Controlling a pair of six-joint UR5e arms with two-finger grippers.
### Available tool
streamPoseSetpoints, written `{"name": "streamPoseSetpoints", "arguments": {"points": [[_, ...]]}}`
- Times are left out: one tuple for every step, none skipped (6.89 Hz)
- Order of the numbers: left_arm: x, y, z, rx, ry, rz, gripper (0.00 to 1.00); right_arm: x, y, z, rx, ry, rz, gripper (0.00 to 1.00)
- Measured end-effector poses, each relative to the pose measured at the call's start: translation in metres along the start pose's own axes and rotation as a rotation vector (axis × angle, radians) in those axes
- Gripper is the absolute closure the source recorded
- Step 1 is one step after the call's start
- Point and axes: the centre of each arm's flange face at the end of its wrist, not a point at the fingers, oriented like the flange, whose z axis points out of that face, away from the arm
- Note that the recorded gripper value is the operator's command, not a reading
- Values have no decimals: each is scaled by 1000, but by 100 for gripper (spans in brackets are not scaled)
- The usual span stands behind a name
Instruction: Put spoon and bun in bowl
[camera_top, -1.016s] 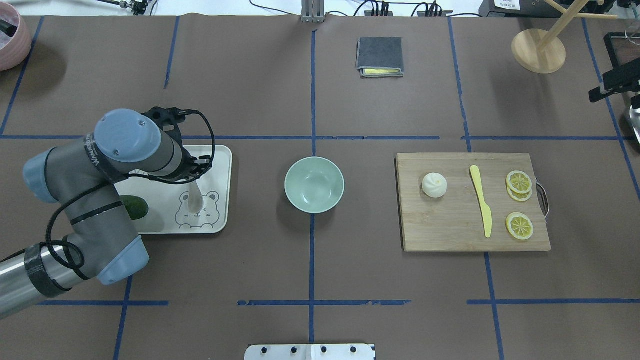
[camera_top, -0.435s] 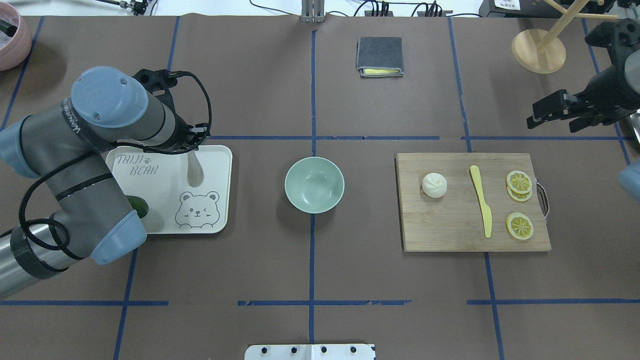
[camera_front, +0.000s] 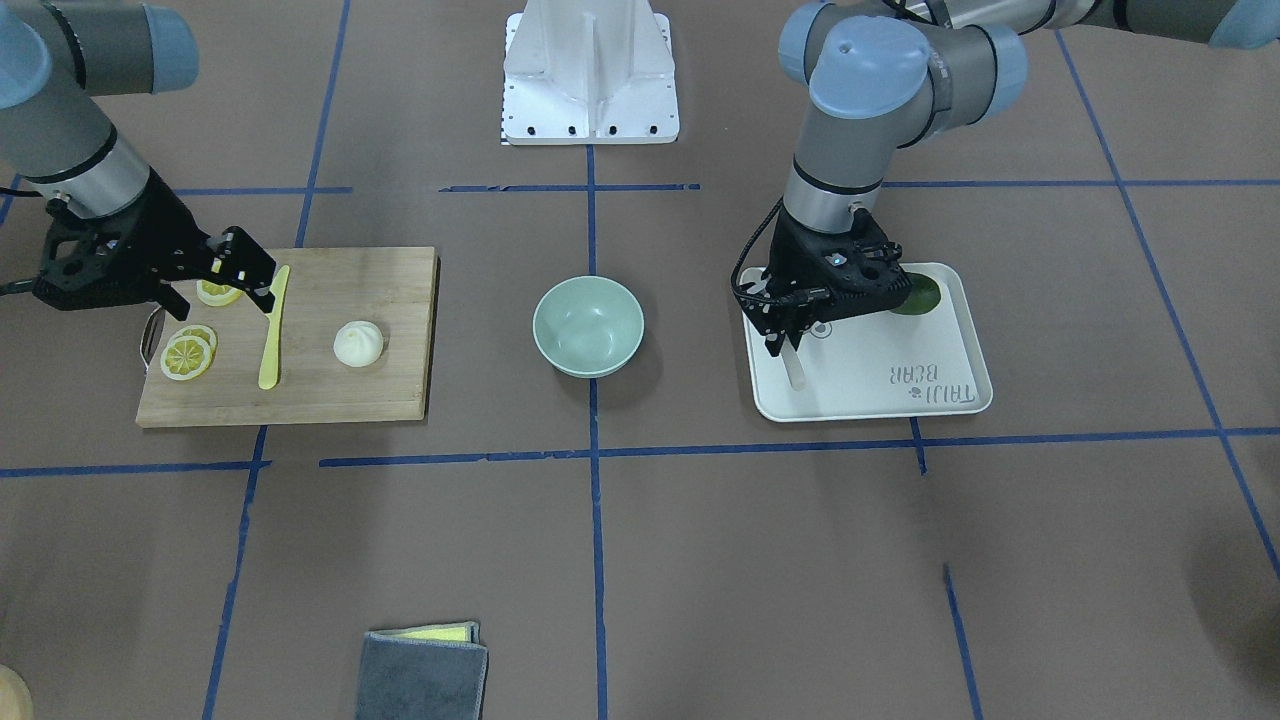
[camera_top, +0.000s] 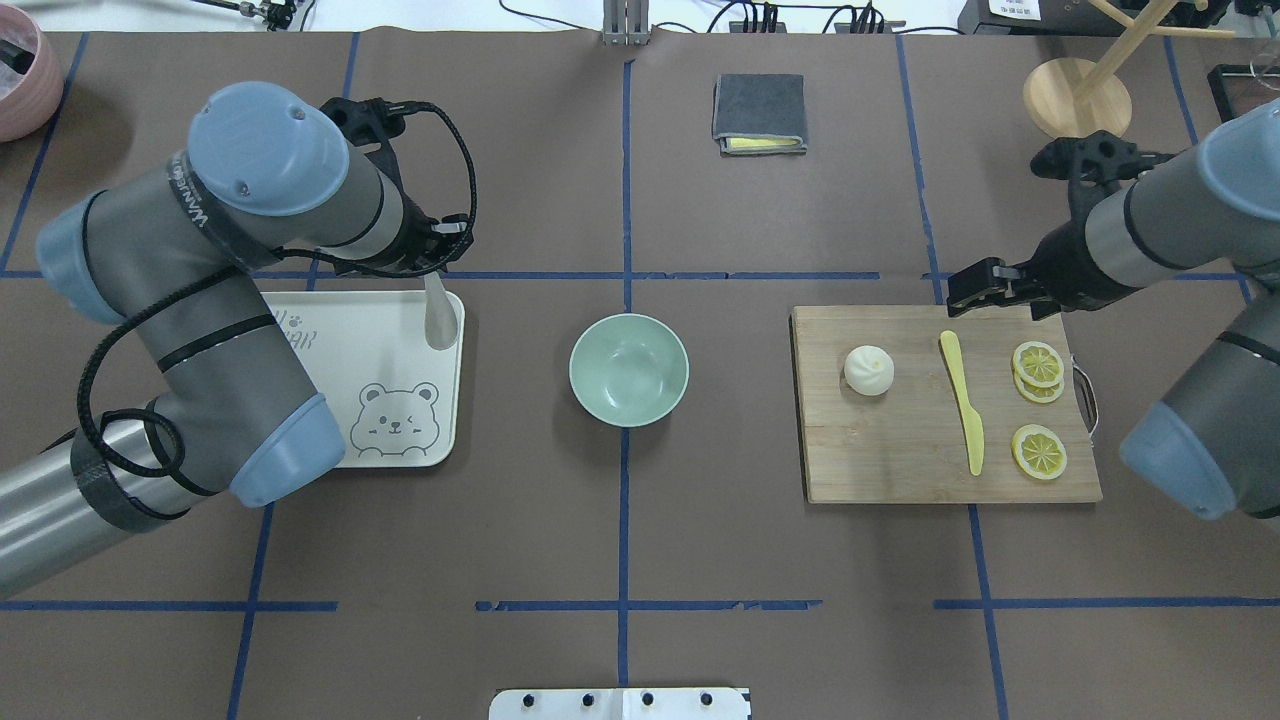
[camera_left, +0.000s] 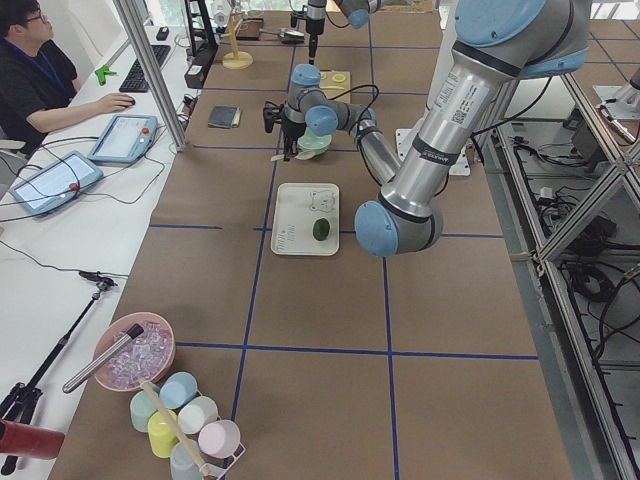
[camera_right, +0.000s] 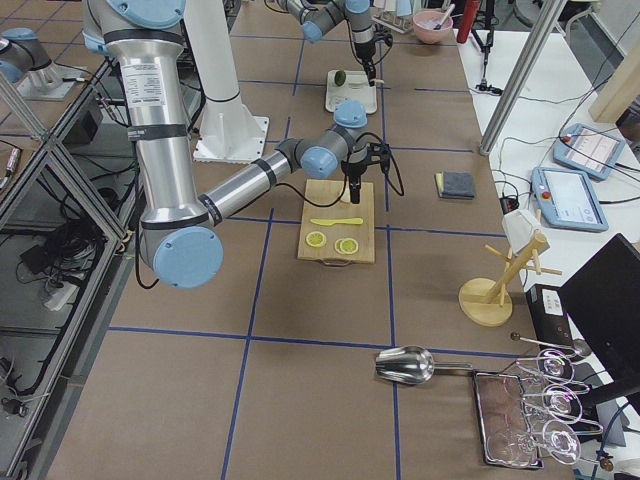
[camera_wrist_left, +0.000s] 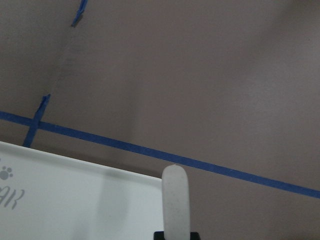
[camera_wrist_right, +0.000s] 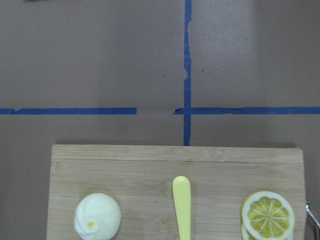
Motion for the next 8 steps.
{"name": "streamPoseSetpoints", "arguments": {"points": [[15, -1, -3, 2, 14, -23, 100, -18, 7, 20, 0, 14, -5, 0], [31, -3, -4, 2, 26, -53, 100, -37, 9, 39, -3, 24, -5, 0], [44, -4, -5, 2, 36, -77, 100, -50, 12, 55, -11, 34, -3, 0], [55, -4, -6, 3, 44, -92, 100, -60, 17, 68, -21, 42, -8, 0], [62, -5, -7, 2, 48, -104, 100, -70, 17, 79, -30, 46, -14, 1], [67, -5, -8, 2, 52, -108, 100, -79, 16, 87, -37, 48, -18, 13], [69, -5, -9, 3, 54, -109, 100, -82, 16, 93, -43, 53, -19, 45], [70, -5, -10, 3, 57, -109, 100, -82, 17, 98, -49, 59, -18, 77]]}}
